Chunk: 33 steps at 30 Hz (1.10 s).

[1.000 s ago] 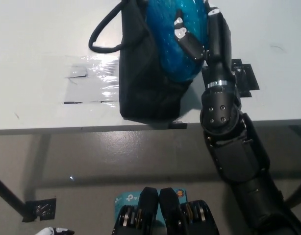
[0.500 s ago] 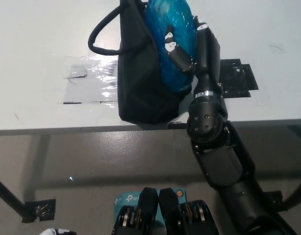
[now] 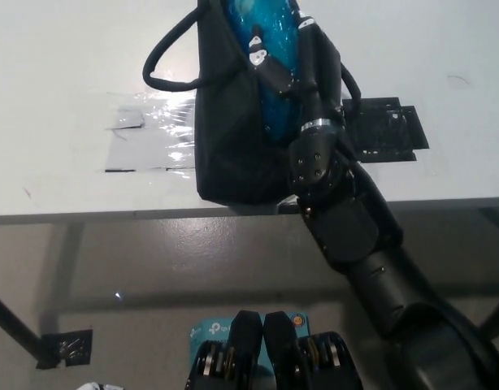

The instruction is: The robot uses its right hand to pick up a stack of plates kept in the middle of the desk and put it inside a bag kept next to it

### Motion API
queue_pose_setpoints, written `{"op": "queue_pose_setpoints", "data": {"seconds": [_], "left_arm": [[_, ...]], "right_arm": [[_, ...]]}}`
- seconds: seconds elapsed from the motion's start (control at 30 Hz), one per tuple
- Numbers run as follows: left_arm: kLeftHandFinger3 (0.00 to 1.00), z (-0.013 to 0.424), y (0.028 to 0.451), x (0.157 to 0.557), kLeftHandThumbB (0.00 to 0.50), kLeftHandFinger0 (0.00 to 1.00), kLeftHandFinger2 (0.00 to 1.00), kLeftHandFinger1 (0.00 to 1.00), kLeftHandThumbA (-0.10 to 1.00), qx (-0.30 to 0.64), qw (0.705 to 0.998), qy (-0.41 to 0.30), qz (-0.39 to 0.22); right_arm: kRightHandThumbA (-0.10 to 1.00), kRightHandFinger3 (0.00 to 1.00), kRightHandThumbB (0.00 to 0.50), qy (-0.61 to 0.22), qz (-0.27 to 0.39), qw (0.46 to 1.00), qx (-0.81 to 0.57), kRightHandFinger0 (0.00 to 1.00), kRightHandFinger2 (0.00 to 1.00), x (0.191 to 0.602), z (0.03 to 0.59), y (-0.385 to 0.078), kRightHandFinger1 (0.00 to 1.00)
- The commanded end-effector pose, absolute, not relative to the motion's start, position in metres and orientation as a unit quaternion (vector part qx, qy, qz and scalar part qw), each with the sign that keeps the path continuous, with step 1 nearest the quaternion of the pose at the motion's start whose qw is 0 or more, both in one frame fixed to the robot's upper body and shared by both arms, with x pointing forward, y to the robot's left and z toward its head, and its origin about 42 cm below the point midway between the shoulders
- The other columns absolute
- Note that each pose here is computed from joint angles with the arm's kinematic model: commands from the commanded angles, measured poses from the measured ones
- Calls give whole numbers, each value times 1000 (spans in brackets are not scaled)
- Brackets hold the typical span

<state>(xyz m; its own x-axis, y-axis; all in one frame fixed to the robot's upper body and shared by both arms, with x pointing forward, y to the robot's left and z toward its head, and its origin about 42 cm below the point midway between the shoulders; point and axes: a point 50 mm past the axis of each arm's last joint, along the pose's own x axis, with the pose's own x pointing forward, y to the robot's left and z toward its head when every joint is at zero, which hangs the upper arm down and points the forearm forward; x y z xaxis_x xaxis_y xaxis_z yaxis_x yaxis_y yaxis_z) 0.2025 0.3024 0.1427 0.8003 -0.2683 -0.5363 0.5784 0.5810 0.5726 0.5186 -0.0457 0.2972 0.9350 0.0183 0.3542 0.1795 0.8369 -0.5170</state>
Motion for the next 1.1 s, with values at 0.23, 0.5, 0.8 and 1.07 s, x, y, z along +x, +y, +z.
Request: {"op": "queue_pose_setpoints", "data": {"seconds": [0.23,0.5,0.8,1.07], "left_arm": [[938,144,302,203,68,776,818,729,790,392,862,204,-250],[1000,142,302,204,61,837,879,780,829,383,861,211,-260],[1000,135,306,205,55,836,872,779,823,379,862,223,-253],[1000,132,308,199,56,813,872,761,813,374,863,231,-248]], "right_arm": [[686,1000,296,-119,-32,899,-421,1000,1000,527,303,-41,1000],[1000,1000,500,-81,-72,893,-437,1000,1000,526,312,-45,1000],[1000,1000,500,-159,-115,870,-452,1000,1000,535,387,-48,1000],[1000,1000,500,-228,-125,851,-456,1000,1000,525,464,-45,1000]]}}
